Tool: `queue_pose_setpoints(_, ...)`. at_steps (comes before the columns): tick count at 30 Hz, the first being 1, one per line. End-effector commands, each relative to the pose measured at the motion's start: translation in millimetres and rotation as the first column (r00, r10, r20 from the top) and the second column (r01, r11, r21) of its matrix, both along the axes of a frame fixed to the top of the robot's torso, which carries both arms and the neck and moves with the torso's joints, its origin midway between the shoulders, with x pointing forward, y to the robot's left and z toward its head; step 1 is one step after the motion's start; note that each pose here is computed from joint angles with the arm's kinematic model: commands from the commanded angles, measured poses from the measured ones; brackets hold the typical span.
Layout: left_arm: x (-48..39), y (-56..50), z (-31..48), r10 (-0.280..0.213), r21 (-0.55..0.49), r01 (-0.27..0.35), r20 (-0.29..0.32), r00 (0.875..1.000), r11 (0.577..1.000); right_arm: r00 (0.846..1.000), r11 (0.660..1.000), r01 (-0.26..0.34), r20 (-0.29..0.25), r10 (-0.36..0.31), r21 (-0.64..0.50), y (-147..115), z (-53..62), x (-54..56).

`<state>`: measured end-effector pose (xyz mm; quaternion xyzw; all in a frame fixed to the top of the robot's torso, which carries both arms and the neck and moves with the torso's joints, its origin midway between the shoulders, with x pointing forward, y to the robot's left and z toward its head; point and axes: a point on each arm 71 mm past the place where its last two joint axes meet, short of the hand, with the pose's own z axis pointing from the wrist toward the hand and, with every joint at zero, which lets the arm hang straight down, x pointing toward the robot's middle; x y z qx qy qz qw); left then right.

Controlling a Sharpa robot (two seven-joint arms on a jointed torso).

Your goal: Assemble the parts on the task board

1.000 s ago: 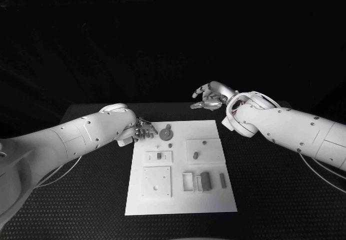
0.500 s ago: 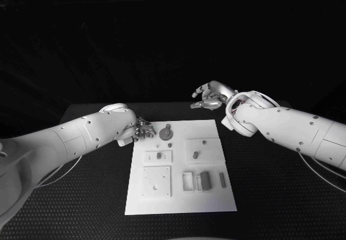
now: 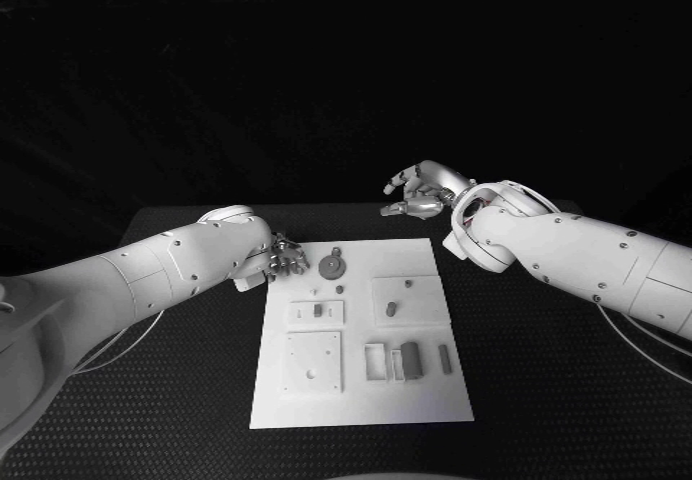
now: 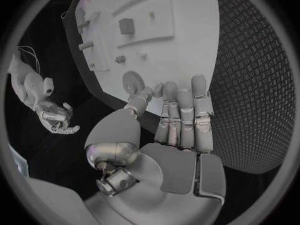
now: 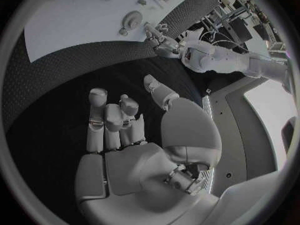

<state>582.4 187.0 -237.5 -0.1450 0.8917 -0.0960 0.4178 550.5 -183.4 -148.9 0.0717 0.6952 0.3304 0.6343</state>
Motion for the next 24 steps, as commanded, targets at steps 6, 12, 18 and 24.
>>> queue_pose_setpoints(6, -0.3, -1.9, -1.1, 0.010, -0.037, -0.010, -0.003, 1.000, 0.999, 1.000, 1.000, -0.011, -0.005, 0.011, -0.004, 1.0, -0.6, -0.3)
queue_pose_setpoints(12, 0.0, 1.1, -0.4, 0.029, -0.058, -0.029, 0.009, 1.000, 0.998, 1.000, 1.000, -0.010, -0.005, 0.010, -0.003, 0.9, -0.7, -0.3)
queue_pose_setpoints(18, -0.9, 6.1, 0.2, 0.046, -0.077, -0.045, 0.018, 0.999, 0.996, 1.000, 1.000, -0.009, -0.006, 0.009, -0.004, 0.4, -0.8, -0.2)
queue_pose_setpoints(24, -3.7, 10.9, 0.1, 0.066, -0.104, -0.064, 0.011, 0.998, 0.993, 1.000, 1.000, -0.006, -0.006, 0.006, -0.004, -1.0, -1.1, 0.3)
